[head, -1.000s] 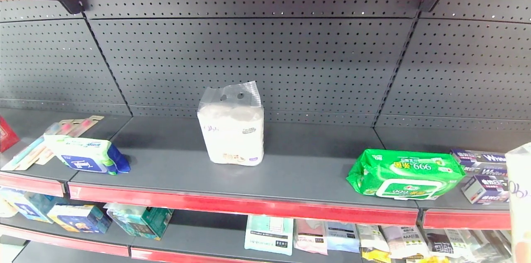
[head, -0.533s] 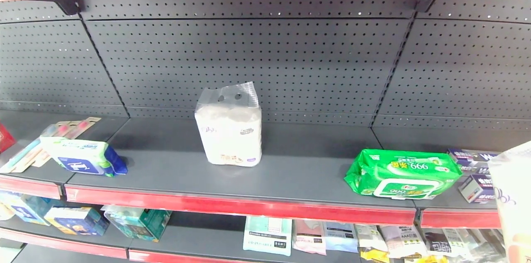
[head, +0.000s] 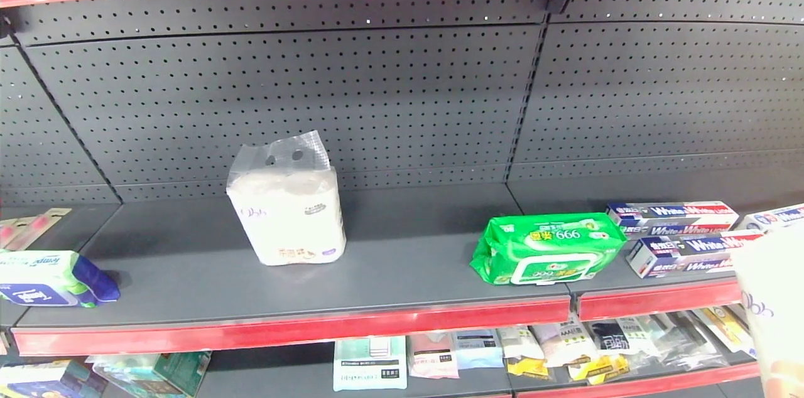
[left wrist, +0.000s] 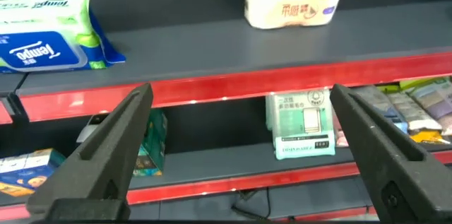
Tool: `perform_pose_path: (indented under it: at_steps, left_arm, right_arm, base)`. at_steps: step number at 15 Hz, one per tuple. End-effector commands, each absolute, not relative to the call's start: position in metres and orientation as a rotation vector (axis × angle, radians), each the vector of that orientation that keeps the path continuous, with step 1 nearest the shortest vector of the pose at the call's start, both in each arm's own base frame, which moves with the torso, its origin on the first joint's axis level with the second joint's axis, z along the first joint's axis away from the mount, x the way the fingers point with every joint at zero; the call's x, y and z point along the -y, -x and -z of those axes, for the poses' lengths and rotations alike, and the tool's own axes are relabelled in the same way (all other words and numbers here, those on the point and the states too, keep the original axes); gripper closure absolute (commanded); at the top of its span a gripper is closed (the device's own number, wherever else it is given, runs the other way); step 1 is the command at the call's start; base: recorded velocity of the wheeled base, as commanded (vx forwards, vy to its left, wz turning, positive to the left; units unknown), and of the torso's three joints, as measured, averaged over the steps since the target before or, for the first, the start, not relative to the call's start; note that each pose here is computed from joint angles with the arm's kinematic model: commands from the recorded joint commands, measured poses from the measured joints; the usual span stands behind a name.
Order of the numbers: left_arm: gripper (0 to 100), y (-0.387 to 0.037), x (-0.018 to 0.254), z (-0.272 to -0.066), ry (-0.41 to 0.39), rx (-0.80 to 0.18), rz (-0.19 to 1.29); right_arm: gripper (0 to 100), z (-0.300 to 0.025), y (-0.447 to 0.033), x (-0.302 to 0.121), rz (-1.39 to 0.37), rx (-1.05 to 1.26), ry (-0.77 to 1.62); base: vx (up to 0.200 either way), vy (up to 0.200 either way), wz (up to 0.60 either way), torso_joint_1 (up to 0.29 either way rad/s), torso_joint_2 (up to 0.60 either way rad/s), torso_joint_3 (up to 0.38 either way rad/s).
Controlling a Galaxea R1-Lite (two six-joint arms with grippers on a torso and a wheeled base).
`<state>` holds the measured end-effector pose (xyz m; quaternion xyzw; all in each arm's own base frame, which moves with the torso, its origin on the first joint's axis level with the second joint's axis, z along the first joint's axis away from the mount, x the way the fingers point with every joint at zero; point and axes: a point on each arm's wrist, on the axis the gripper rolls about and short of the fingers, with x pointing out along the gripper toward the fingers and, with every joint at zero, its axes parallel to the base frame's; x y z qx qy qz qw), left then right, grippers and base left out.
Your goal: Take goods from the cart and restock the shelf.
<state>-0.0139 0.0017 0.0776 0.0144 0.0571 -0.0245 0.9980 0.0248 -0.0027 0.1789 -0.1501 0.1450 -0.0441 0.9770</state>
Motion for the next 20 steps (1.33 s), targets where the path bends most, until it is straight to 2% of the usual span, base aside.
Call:
perform_pose_path:
  at_steps: [1,4,5,6,7,8,11,15,18,20]
  left_arm:
    - [0,0.012,-0.002,-0.078,-0.030,-0.137,0.046]
    - [0,0.009,-0.001,-0.085,-0.027,-0.162,0.050]
    - [0,0.001,0.000,-0.122,0.013,-0.151,0.057]
    - [0,-0.033,0.003,-0.189,0.174,-0.146,0.065]
    - [0,-0.060,0.005,-0.219,0.196,-0.137,0.074]
    - [0,-0.078,0.006,-0.224,0.187,-0.153,0.078]
    - [0,-0.103,0.005,-0.206,0.112,-0.238,0.024]
    - [0,-0.138,-0.011,-0.188,0.042,-0.371,-0.089]
    - [0,-0.165,-0.012,-0.172,0.013,-0.437,0.053]
    - [0,-0.183,-0.019,-0.165,-0.014,-0.432,0.213]
  right_arm:
    - [100,-0.181,-0.020,0.003,0.073,-0.248,0.296]
    - [100,-0.185,-0.012,0.003,0.083,-0.167,0.285]
    - [100,-0.185,-0.009,0.003,0.085,-0.153,0.282]
    - [100,-0.185,-0.005,0.003,0.086,-0.133,0.280]
    - [100,-0.182,-0.002,0.004,0.084,-0.122,0.277]
    - [100,-0.181,0.001,0.004,0.088,-0.110,0.276]
    - [100,-0.183,0.006,0.004,0.112,-0.077,0.269]
    - [100,-0.182,0.008,0.004,0.141,-0.073,0.267]
    - [100,-0.183,0.010,0.004,0.142,-0.066,0.272]
    - [100,-0.185,0.009,0.004,0.140,-0.064,0.272]
  base:
    - [0.000,0.000,0.00,0.000,0.00,0.000]
    - [0.000,0.000,0.00,0.000,0.00,0.000]
    - [0.000,0.000,0.00,0.000,0.00,0.000]
    - [0.000,0.000,0.00,0.000,0.00,0.000]
    - [0.000,0.000,0.00,0.000,0.00,0.000]
    - [0.000,0.000,0.00,0.000,0.00,0.000]
    - [0.000,0.000,0.00,0.000,0.00,0.000]
    - [0.000,0.000,0.00,0.000,0.00,0.000]
    - [0.000,0.000,0.00,0.000,0.00,0.000]
    - [0.000,0.000,0.00,0.000,0.00,0.000]
